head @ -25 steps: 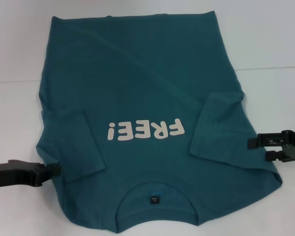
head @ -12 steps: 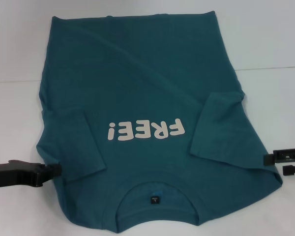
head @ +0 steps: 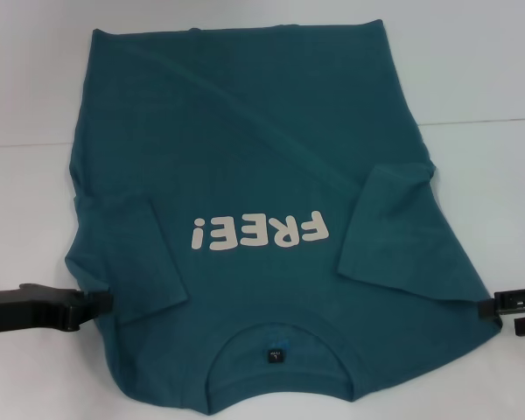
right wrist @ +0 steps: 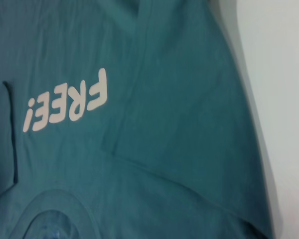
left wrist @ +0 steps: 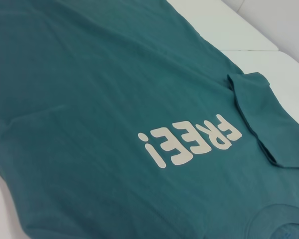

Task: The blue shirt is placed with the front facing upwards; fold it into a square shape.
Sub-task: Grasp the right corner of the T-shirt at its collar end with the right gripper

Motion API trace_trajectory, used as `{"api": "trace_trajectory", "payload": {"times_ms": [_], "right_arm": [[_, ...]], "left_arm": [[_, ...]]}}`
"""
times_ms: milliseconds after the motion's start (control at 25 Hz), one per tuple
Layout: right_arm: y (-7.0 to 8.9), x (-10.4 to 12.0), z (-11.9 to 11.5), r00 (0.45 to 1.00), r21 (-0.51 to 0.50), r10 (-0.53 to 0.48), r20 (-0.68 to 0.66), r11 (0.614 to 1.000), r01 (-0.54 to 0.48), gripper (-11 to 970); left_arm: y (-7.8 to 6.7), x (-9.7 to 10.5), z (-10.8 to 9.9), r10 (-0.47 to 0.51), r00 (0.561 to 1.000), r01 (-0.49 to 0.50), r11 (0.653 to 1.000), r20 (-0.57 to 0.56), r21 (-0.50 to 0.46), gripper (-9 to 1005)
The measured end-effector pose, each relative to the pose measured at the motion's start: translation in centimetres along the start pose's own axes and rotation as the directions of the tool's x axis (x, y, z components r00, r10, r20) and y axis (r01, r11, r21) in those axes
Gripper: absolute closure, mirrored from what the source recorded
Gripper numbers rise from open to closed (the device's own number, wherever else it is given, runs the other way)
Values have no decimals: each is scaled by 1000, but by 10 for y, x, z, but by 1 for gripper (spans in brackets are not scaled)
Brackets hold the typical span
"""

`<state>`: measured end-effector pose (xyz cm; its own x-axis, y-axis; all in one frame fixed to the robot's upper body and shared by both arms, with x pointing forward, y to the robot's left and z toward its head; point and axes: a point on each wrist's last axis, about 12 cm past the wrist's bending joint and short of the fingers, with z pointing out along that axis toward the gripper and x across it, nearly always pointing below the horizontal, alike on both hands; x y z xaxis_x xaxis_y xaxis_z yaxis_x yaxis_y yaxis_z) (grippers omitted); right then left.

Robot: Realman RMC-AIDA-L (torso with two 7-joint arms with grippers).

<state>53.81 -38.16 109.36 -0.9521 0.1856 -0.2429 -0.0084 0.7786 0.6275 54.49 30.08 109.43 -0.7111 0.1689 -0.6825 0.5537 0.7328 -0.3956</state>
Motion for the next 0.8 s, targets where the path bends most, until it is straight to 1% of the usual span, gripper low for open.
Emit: {"api": "trace_trajectory", "payload": {"times_ms": [480, 800], "right_arm": [[1, -2, 6, 1000, 14, -2, 9, 1000, 2, 16], [7, -7, 16, 1000, 4, -8, 13, 1000, 8, 16]], "left_arm": [[0, -1, 1, 4, 1000, -4, 1000, 0, 2, 945], [-1, -1, 1, 4, 1000, -4, 1000, -1, 4, 945]]}}
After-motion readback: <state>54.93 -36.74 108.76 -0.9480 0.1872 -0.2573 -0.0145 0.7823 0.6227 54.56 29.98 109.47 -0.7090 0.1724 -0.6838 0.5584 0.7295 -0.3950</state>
